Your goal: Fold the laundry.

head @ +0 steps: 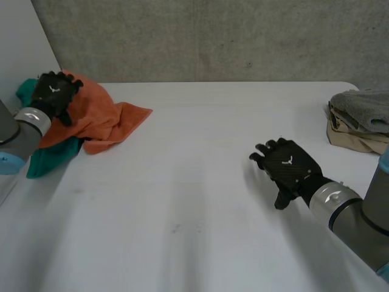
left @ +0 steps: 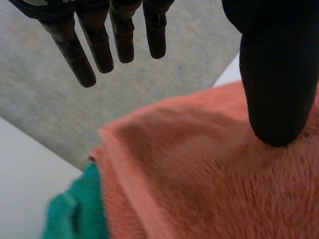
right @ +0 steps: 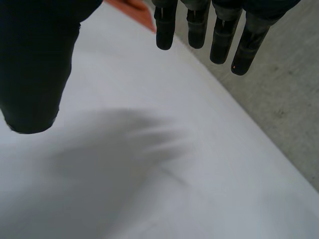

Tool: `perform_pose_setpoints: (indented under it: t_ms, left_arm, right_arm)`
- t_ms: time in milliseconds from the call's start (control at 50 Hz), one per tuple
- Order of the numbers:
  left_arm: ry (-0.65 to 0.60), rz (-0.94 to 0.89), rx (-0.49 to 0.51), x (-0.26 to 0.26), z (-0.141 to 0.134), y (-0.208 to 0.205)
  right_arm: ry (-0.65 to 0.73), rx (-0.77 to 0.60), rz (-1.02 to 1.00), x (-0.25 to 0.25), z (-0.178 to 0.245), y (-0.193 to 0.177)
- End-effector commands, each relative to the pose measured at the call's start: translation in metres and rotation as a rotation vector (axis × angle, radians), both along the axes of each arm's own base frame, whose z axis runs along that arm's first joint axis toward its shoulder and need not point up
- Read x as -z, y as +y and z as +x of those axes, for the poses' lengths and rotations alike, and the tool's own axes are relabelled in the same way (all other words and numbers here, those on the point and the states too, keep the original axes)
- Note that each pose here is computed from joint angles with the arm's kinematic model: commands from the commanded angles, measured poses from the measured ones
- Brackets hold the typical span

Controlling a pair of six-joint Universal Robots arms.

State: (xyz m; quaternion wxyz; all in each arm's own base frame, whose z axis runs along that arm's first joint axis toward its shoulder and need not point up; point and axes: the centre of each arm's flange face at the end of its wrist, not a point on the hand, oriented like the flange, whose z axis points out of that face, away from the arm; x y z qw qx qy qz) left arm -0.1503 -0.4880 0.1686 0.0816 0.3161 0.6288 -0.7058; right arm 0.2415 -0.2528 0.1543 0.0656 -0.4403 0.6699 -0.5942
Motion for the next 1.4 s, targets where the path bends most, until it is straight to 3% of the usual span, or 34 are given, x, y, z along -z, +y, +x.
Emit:
perform_pose_setpoints:
  t_ms: [20, 200, 340, 480, 580, 660, 820, 900, 1020, 1080, 1100, 1140, 1280, 1400]
  left_arm:
    - [0.002, 0.052, 0.031, 0.042, -0.002, -0.015]
    - [0.000, 0.071, 0.036, 0.045, -0.015, -0.008]
    - [0.023, -0.057, 0.003, -0.022, -0.045, 0.021]
    - [0.206, -0.231, 0.201, -0.115, -0.122, 0.101]
    - [0.336, -0.199, 0.323, -0.141, -0.149, 0.149]
    - [0.435, -0.061, 0.486, -0.128, -0.196, 0.202]
    - [0.457, 0.225, 0.627, -0.058, -0.250, 0.259]
    - [0.486, 0.322, 0.668, -0.043, -0.262, 0.280]
    - [0.510, 0.312, 0.649, -0.051, -0.257, 0.275]
    - [0.516, 0.280, 0.592, -0.060, -0.242, 0.260]
    - [0.506, 0.238, 0.510, -0.069, -0.220, 0.240]
    - [0.476, 0.192, 0.438, -0.075, -0.198, 0.224]
    - [0.243, 0.107, 0.298, -0.054, -0.157, 0.192]
    - [0.057, 0.100, 0.186, -0.009, -0.122, 0.132]
  right_arm:
    - [-0.002, 0.014, 0.000, 0.002, -0.002, 0.000]
    - [-0.004, 0.023, -0.010, 0.004, -0.003, -0.005]
    - [-0.005, 0.028, -0.016, 0.002, -0.003, -0.006]
    - [-0.010, 0.042, -0.030, 0.000, -0.005, -0.009]
    - [-0.024, 0.087, -0.036, -0.004, -0.012, -0.016]
    - [-0.060, 0.155, -0.028, -0.008, -0.021, -0.025]
    - [-0.103, 0.240, -0.025, -0.014, -0.036, -0.042]
    - [-0.099, 0.281, -0.036, -0.016, -0.041, -0.047]
    - [-0.097, 0.290, -0.039, -0.016, -0.041, -0.047]
    - [-0.096, 0.287, -0.036, -0.016, -0.040, -0.046]
    - [-0.096, 0.287, -0.034, -0.015, -0.040, -0.046]
    - [-0.094, 0.279, -0.027, -0.015, -0.040, -0.045]
    - [-0.052, 0.219, -0.019, -0.023, -0.027, -0.027]
    - [0.020, 0.012, -0.101, -0.044, 0.010, 0.012]
